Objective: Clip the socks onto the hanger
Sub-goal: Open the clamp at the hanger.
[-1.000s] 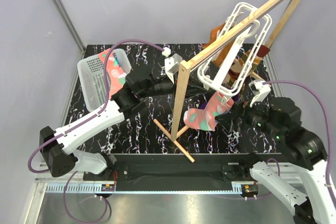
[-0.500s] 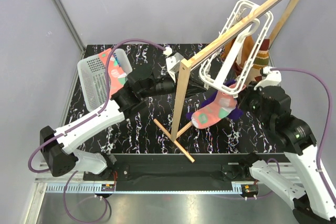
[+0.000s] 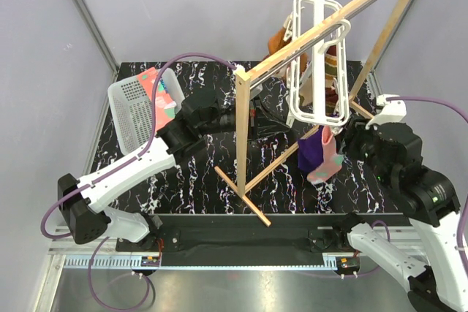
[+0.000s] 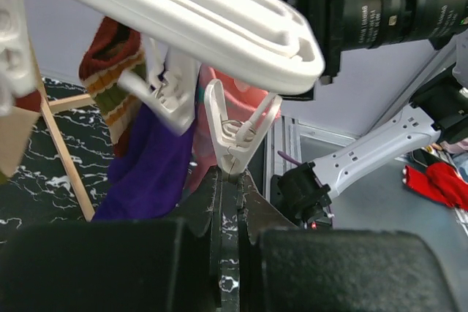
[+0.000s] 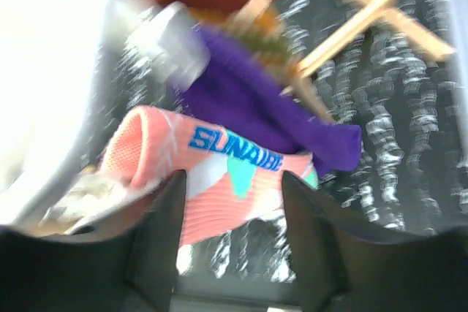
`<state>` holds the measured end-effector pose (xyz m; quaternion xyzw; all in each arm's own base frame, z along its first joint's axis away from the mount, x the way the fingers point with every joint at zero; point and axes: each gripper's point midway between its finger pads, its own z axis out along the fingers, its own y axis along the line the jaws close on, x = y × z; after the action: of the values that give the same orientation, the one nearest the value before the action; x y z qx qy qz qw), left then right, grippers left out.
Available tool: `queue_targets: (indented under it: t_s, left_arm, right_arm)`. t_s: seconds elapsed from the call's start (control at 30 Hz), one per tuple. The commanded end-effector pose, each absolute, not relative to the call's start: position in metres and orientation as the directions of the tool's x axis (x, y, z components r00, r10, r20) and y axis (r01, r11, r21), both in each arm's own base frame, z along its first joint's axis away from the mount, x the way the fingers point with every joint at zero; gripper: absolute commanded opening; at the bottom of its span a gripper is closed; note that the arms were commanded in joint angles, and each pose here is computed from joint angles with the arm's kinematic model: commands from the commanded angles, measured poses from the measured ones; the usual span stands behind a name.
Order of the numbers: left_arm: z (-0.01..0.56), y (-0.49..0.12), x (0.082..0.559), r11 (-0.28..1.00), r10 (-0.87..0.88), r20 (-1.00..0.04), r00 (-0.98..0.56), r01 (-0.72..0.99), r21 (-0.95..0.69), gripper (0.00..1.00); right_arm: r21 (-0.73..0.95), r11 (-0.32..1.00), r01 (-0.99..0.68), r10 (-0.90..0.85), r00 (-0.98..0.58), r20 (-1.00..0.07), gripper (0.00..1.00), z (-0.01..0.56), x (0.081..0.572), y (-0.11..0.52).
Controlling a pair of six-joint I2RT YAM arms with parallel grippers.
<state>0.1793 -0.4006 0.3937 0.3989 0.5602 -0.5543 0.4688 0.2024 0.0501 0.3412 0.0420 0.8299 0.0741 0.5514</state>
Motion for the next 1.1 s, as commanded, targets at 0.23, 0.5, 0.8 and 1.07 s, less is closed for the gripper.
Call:
queue_targets:
  t_s: [0.23,0.5,0.8,1.07]
  left_arm:
    - [0.426,-0.389,0.147,-0.060,-0.092,-0.972,-0.216,0.976,-0.211,0.00]
    - [0.432,-0.388,0.129,-0.164,-0.077,-0.971,-0.226,0.964,-0.211,0.00]
    - [0.436,-0.387,0.113,-0.266,-0.050,-0.963,-0.264,0.933,-0.242,0.00]
    - [0.436,-0.391,0.114,-0.280,-0.045,-0.954,-0.297,0.920,-0.273,0.00]
  right_arm:
    - [0.426,0.771,-0.474,0.191,-0.466,-0.864,0.78,0.402,0.125,0.122]
    - [0.510,0.472,-0.720,0.188,-0.483,-0.855,0.79,0.447,0.091,0.172]
    - [0.546,0.429,-0.720,0.246,-0.488,-0.837,0.79,0.456,0.120,0.192]
    - [0.524,0.510,-0.683,0.277,-0.446,-0.851,0.76,0.449,0.147,0.189]
